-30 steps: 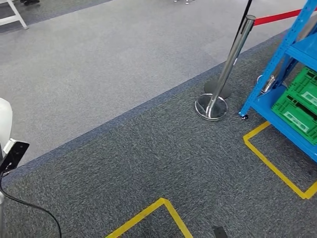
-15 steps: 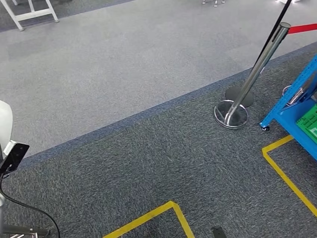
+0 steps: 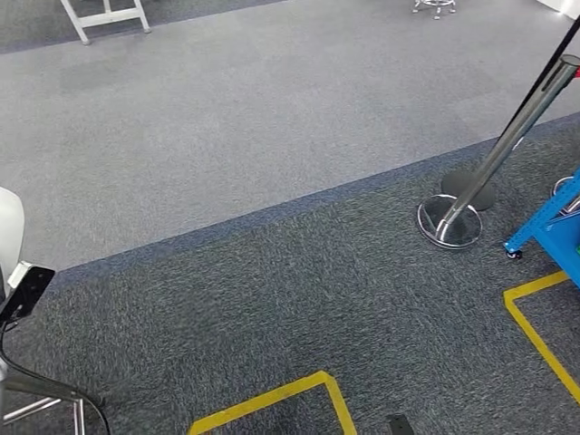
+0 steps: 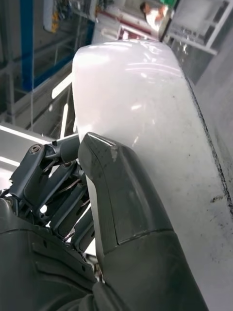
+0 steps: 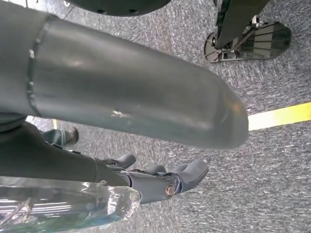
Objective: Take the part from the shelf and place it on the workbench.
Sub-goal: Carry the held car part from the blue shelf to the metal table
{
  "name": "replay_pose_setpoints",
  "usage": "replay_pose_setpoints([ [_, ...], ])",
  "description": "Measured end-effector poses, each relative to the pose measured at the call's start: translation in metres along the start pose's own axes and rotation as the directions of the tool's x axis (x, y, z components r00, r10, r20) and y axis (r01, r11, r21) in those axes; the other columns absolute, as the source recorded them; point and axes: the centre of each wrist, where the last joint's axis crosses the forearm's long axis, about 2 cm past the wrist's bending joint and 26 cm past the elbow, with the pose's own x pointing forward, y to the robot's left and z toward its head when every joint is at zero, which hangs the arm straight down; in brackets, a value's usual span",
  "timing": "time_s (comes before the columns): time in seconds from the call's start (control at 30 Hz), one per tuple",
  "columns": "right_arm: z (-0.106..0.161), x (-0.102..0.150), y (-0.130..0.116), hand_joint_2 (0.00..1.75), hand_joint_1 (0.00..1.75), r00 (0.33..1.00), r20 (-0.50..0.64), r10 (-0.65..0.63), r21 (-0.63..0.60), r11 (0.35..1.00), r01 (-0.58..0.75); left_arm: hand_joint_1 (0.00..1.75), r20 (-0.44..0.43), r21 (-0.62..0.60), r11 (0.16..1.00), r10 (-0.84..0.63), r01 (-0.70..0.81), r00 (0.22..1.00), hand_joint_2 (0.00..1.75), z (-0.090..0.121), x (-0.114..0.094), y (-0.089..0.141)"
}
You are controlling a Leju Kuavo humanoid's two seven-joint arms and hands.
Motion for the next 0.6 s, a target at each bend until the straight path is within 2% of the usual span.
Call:
replay_pose_setpoints([
  [0.6,0.0001,-0.0011,0.0002,0.00,0.00,1.000,-0.005,0.002,0.002,1.000,-0.002,1.68,-0.020,0.009,1.000,-0.022,0.022,1.000,1.75,0.0035,-0.0077,0.0068],
])
